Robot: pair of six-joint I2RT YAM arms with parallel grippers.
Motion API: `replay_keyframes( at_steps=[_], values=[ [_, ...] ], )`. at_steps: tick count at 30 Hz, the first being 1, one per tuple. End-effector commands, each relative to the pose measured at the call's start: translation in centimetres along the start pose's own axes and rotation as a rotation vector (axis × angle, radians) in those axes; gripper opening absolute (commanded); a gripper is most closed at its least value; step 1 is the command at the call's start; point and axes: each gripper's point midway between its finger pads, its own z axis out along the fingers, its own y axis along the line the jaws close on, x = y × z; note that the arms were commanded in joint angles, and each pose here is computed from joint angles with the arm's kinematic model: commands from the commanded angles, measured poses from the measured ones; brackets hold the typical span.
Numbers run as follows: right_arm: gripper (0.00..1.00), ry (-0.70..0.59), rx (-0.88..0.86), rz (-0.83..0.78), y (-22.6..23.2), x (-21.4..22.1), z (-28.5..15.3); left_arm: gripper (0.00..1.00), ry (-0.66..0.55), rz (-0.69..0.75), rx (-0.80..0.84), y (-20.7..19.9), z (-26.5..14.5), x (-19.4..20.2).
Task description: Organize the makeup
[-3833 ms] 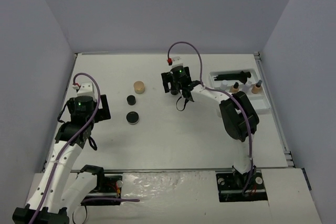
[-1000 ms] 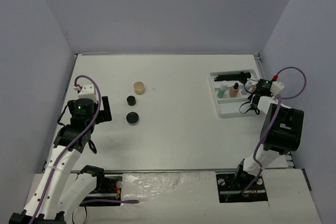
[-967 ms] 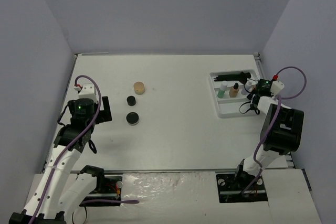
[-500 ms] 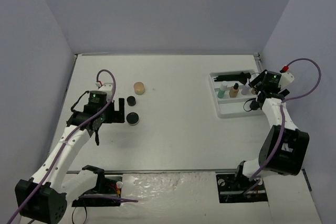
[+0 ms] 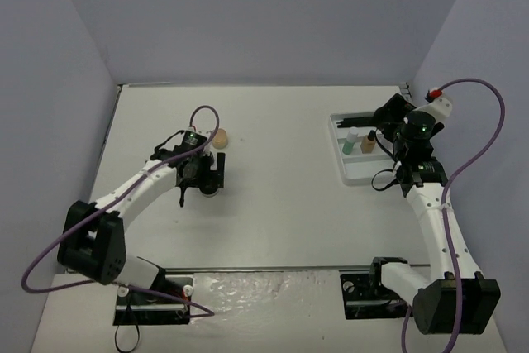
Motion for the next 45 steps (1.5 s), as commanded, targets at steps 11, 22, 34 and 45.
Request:
replay_keyframes(
  at_steps=[11, 22, 34, 45],
  values=[
    [1.00, -0.028, -0.190, -0.110, 3.9, 0.2, -3.5, 0.96, 0.042, -0.059, -0.126, 0.2, 4.6, -3.3],
    [1.00, -0.043, -0.197, -0.120, 3.9, 0.2, -4.3, 0.40, 0.076, -0.003, -0.091, -3.7, 5.0, -4.0],
    [1.00, -0.019, -0.244, -0.197, 4.7, 0.7, -5.3, 0.08, 0.019, 0.236, 0.066, -17.5, 6.7, -7.9],
    [1.00, 0.145, -0.358, -0.262, 6.2, 4.6, -5.4, 0.39, 0.024, 0.304, 0.112, -22.4, 9.9, -7.8]
  ],
)
